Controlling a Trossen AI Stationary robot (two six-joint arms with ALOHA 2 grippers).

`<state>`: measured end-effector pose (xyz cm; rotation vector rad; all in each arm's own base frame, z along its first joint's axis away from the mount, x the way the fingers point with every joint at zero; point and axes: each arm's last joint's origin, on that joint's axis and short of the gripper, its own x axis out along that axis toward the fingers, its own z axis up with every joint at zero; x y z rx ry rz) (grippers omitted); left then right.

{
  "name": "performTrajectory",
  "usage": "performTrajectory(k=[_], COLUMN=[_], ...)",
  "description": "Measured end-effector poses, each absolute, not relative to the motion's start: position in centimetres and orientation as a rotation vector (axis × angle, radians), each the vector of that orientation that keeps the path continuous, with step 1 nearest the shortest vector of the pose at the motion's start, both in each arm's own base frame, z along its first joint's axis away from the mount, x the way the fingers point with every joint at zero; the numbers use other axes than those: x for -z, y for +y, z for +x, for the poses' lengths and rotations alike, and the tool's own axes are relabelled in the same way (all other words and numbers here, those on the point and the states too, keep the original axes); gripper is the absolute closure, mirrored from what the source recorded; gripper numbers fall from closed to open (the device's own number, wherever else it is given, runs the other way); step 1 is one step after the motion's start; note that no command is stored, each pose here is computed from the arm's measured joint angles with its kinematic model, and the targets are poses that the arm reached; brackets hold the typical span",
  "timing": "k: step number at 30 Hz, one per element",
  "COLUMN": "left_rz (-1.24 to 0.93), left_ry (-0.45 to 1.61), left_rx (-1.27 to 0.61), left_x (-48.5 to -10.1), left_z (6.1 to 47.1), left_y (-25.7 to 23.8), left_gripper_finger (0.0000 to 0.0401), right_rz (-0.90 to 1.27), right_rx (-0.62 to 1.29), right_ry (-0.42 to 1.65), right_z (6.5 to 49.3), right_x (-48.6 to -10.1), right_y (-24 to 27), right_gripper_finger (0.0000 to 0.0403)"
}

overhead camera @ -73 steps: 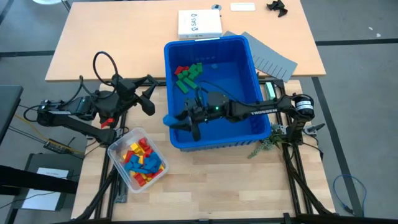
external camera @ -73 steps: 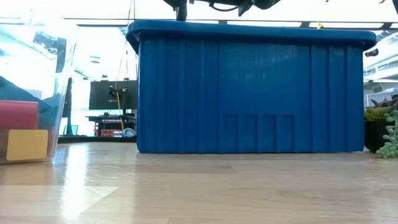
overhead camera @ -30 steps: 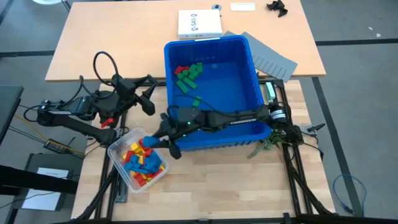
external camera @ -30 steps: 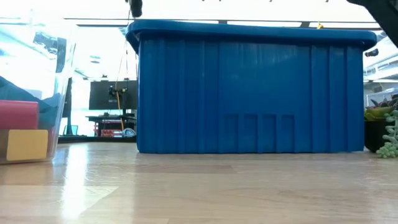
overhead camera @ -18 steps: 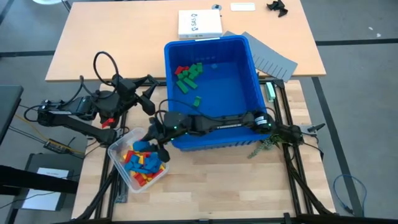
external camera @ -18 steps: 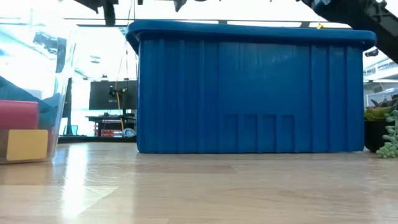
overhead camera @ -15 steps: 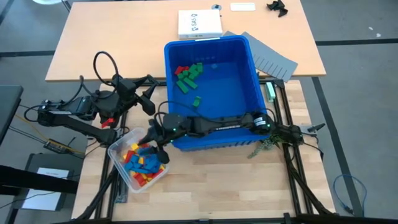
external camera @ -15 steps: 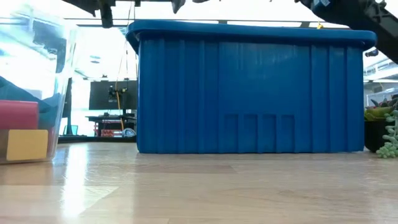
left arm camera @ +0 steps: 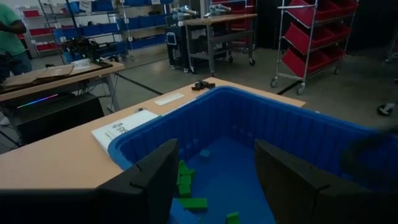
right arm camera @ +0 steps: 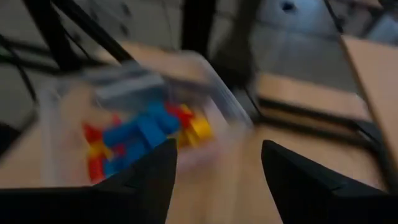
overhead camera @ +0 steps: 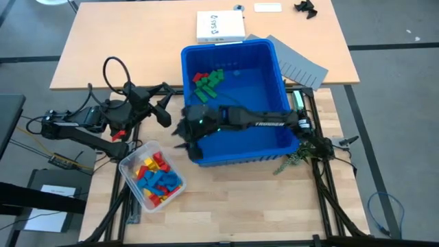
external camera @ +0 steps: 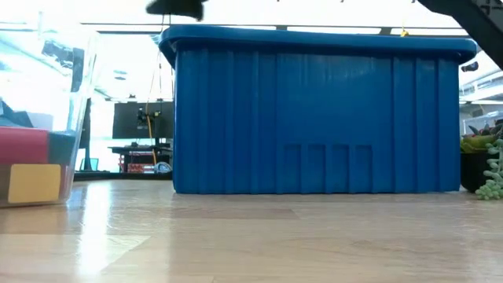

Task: Sort Items/Unsort Items

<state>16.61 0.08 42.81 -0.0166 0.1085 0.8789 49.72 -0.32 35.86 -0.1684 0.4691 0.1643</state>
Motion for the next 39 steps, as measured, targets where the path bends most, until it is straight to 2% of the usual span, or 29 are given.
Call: performTrajectory(k=[7,11,19,25,35,39], left_rz=[-0.016,-0.016,-0.016,-0.016,-0.014,-0.016], left_ry=[0.109,0.109,0.109,0.109,0.112,0.109], left_rx=[-0.879,-0.879,-0.879,-0.879,-0.879,-0.879], left_x=[-42.8,-42.8,-42.8,-42.8,-42.8,-42.8], left_z=[16.6,16.6,16.6,16.6,16.6,16.6], left_y=[0.1,0.1,0.1,0.1,0.1,0.1], left_gripper_finger=[0.0183,0.0183,0.0183,0.0183,0.0183,0.0183], right_rz=[-0.215,-0.221,-0.177,-0.061,-0.083,-0.055], right_rx=[-0.042,0.025,0.233,0.382,0.500,0.532], right_ry=[0.747,0.811,0.795,0.766,0.570,0.581], right_z=[44.4,41.4,38.3,38.0,38.2,37.5], right_x=[-38.1,-40.0,-41.7,-40.2,-39.3,-38.0], right_y=[-3.7,-6.0,-13.6,-19.0,-24.1,-25.9], right_gripper_finger=[0.0174,0.0174,0.0174,0.0174,0.0173,0.0161])
